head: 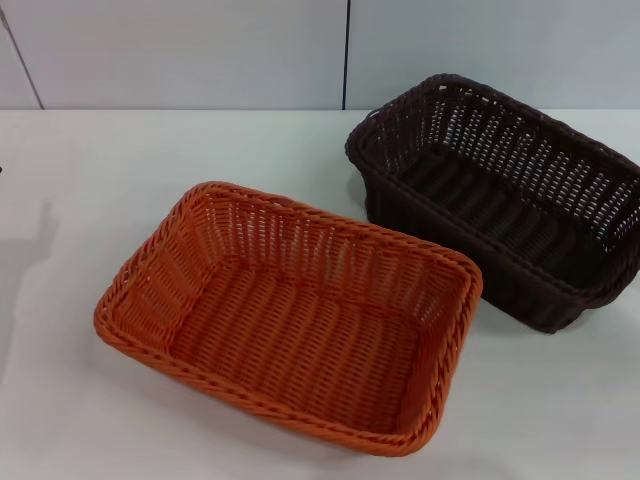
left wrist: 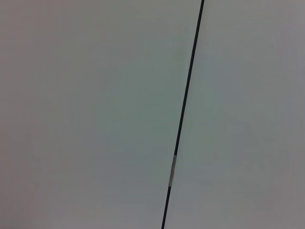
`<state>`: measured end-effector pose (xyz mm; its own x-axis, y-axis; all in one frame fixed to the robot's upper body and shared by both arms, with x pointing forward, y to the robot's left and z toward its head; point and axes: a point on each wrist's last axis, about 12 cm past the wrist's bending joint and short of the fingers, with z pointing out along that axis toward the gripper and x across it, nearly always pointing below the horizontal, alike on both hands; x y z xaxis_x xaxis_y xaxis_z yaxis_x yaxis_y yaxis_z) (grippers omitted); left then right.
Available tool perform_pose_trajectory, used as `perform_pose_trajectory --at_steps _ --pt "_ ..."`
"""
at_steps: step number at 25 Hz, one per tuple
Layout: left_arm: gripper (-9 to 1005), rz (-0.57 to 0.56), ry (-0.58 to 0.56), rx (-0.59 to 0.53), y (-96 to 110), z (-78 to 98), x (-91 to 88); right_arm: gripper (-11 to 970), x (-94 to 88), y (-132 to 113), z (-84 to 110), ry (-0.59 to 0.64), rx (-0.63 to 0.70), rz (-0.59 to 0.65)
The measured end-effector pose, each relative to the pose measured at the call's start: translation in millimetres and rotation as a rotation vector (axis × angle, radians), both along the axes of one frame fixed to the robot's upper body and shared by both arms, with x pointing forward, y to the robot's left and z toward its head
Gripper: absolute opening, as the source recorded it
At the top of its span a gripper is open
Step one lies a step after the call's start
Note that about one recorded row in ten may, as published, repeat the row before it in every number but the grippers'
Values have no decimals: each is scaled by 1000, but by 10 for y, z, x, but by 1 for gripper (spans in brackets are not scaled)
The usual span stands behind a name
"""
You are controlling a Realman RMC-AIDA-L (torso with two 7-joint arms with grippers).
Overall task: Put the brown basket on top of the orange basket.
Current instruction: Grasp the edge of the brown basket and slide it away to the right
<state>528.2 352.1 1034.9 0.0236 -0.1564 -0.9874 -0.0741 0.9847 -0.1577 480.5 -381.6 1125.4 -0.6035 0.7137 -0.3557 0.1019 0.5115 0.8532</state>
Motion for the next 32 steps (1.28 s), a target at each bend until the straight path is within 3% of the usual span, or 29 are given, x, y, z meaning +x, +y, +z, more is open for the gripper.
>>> perform_pose_trajectory --at_steps 32 --pt "764 5 -13 -11 72 49 33 703 336 78 -345 74 84 7"
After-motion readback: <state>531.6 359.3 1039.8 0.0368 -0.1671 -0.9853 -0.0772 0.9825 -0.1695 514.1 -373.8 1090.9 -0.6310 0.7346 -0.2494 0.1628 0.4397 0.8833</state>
